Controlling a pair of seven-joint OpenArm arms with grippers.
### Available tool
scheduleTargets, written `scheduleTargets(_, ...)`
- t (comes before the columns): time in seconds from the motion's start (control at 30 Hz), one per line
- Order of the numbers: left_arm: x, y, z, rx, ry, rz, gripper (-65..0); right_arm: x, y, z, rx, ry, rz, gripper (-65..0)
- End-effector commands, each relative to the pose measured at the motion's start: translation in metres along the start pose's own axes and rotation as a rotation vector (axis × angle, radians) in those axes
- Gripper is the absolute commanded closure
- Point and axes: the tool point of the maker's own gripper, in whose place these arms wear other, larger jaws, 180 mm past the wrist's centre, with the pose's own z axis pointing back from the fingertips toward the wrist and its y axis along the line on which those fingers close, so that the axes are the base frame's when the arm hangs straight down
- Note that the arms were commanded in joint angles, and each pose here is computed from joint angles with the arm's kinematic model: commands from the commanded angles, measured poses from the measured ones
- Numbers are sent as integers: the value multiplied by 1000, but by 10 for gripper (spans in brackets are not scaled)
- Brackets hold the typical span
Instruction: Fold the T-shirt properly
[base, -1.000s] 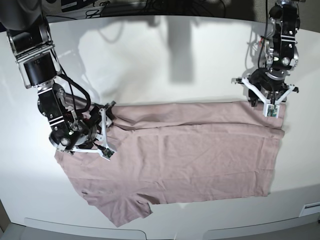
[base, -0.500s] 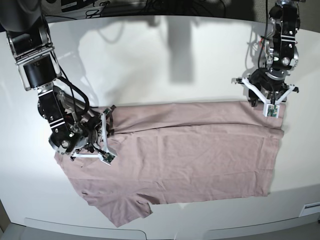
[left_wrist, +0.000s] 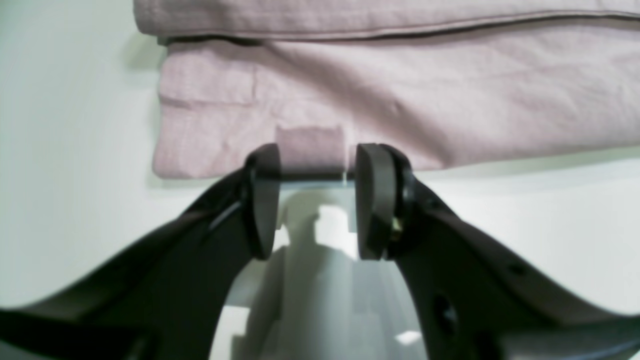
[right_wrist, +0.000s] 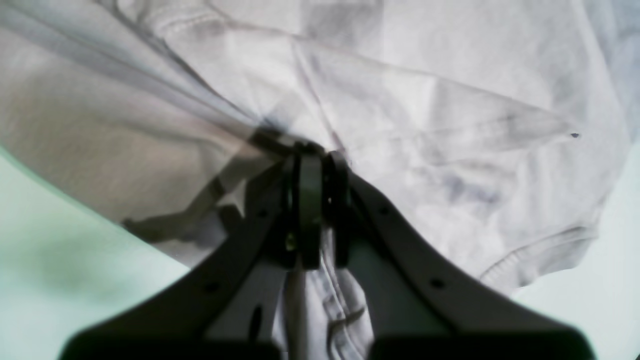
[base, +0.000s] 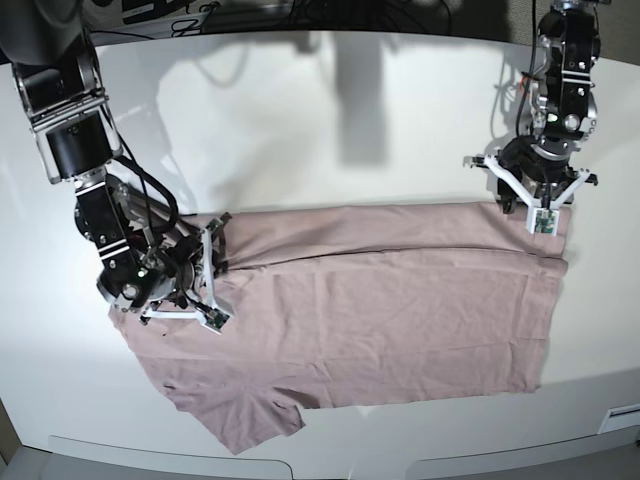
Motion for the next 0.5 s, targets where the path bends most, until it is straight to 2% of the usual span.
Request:
scheduleTargets(0.0,17,5,1,8,-54,-8,-245,18,-24,13,-48,-46,5,0)
scheduleTargets(0.4,17,5,1,8,-54,-8,-245,39,-34,22,-44,-103,-18,0)
scheduleTargets(0.47,17,5,1,8,-54,-8,-245,45,-34,23,-45,-135,-17,0)
